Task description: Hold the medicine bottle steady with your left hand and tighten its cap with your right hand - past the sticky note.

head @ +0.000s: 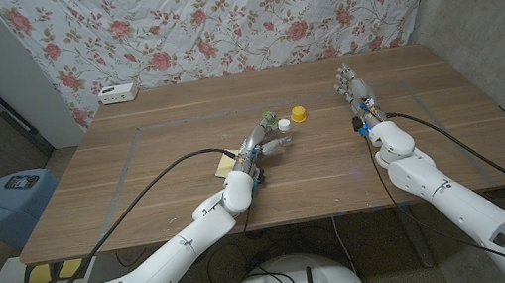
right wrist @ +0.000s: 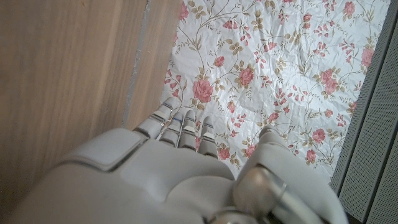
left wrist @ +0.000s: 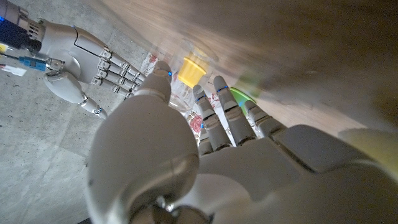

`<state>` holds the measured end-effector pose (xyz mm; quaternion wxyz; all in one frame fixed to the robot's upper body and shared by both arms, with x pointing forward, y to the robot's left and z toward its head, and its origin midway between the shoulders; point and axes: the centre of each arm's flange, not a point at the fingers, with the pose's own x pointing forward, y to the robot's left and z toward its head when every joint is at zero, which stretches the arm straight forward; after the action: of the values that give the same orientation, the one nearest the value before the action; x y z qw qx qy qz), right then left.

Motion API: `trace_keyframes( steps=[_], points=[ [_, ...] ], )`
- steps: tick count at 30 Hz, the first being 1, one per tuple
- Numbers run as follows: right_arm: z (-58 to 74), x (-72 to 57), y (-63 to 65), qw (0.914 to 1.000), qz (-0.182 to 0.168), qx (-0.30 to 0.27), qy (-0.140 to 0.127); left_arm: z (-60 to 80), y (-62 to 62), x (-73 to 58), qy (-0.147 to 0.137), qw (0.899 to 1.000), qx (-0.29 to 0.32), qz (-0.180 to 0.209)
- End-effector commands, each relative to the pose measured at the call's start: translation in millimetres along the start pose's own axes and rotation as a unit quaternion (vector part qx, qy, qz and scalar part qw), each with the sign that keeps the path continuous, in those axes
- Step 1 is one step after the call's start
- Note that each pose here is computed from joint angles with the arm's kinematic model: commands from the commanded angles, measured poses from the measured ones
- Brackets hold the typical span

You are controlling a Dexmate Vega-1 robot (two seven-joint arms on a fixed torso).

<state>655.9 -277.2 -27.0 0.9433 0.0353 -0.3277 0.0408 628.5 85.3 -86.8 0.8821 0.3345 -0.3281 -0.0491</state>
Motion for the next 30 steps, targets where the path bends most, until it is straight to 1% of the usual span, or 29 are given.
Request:
trace_keyframes(
  steps=[1, 6, 8, 12, 20, 30],
  points=[
    [-2.7, -3.2, -0.3, 1.0000, -0.006, 0.002, 0.000, -0.8, -2.4, -4.3, 0.002, 1.000, 0.002, 0.001],
    [-3.3, -6.0, 0.2, 1.0000, -0.006, 0.002, 0.000, -0.6, -3.9, -5.5, -0.001, 1.000, 0.000, -0.001],
    [-3.0, -7.2, -0.1, 1.0000, -0.008, 0.001, -0.001, -0.3, -4.1, -6.0, 0.003, 1.000, 0.001, 0.001],
    [-1.9, -9.4, -0.3, 1.0000, -0.008, 0.000, -0.002, 0.1, -4.4, -7.6, -0.001, 1.000, 0.001, -0.001],
    [-1.8, -16.0, 0.6, 0.9999, -0.010, -0.002, -0.002, 0.4, -5.1, -12.7, -0.003, 1.000, 0.001, -0.002],
    [-3.4, -23.1, 0.4, 0.9999, -0.013, -0.001, 0.001, -1.9, -4.2, -18.1, 0.002, 1.000, 0.000, 0.000]
  ],
)
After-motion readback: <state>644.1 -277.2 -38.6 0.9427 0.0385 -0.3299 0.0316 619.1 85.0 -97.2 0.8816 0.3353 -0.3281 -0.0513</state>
